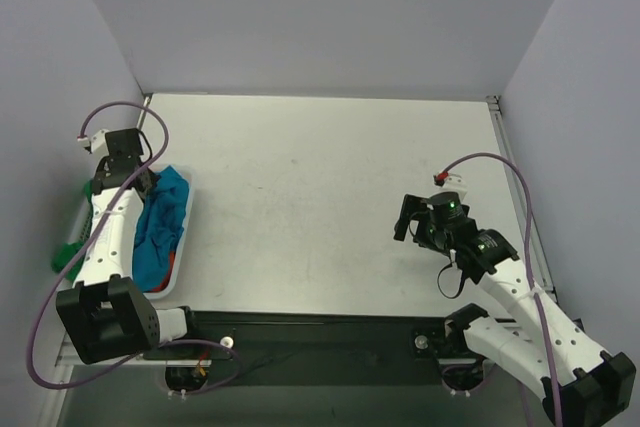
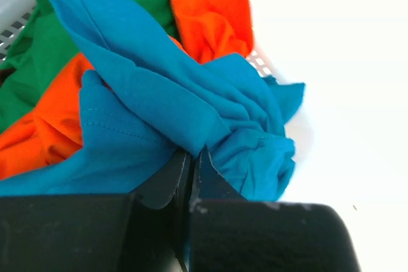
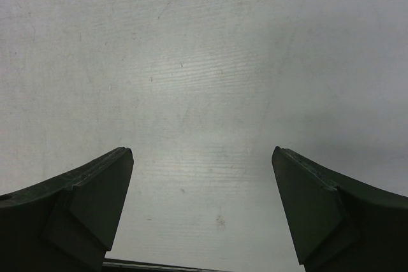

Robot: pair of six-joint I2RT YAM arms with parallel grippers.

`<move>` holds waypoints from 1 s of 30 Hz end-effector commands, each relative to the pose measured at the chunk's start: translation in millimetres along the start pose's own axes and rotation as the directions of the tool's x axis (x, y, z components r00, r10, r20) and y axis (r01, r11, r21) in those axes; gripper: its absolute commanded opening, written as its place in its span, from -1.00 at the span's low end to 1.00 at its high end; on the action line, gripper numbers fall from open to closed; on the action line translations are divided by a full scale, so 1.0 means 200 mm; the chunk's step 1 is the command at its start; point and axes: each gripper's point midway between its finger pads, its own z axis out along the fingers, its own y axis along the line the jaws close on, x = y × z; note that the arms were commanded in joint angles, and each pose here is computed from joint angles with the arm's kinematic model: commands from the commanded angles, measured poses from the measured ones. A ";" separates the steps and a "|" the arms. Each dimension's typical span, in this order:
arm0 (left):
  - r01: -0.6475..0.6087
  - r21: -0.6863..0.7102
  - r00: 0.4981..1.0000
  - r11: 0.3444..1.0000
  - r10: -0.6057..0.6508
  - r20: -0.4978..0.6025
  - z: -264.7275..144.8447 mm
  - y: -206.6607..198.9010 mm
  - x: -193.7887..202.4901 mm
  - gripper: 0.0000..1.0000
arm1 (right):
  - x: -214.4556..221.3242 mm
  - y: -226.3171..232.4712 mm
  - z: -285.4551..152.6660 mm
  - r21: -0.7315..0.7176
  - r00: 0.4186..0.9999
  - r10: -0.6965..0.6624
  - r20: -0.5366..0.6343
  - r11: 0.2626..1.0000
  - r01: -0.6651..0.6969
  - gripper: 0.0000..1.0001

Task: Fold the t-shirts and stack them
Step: Grab crumpled tshirt from bin with the left arm

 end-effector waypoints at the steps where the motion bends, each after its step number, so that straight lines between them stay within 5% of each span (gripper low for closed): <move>1: 0.030 0.184 0.990 0.982 -0.054 0.127 -0.24 -0.13 -0.25 -1.00 | 0.00 -0.01 -0.01 0.000 1.000 -0.016 0.001 1.000 0.016 0.95; 6: 0.026 0.367 0.972 0.930 -0.109 0.209 -0.56 -0.22 -0.43 -1.00 | -0.03 0.02 -0.04 -0.026 1.000 -0.009 0.014 1.000 0.010 0.95; 14: -0.142 0.739 0.930 0.658 -0.167 0.327 -1.36 -0.63 -0.65 -1.00 | -0.22 0.14 -0.17 -0.120 0.996 0.026 0.081 0.993 -0.016 0.94; 19: -0.296 0.837 0.925 0.460 -0.080 0.371 -1.82 -0.95 -0.47 -1.00 | -0.35 0.20 -0.26 -0.160 0.990 0.043 0.131 0.987 -0.022 0.94; 25: -0.405 0.820 0.894 0.404 -0.011 0.447 -2.09 -1.19 -0.24 -1.00 | -0.45 0.24 -0.34 -0.184 0.983 0.052 0.174 0.983 -0.019 0.93; 30: -0.404 0.820 0.910 0.405 0.086 0.406 -1.98 -1.37 0.01 -1.00 | -0.44 0.20 -0.32 -0.152 0.983 0.052 0.176 0.988 -0.025 0.94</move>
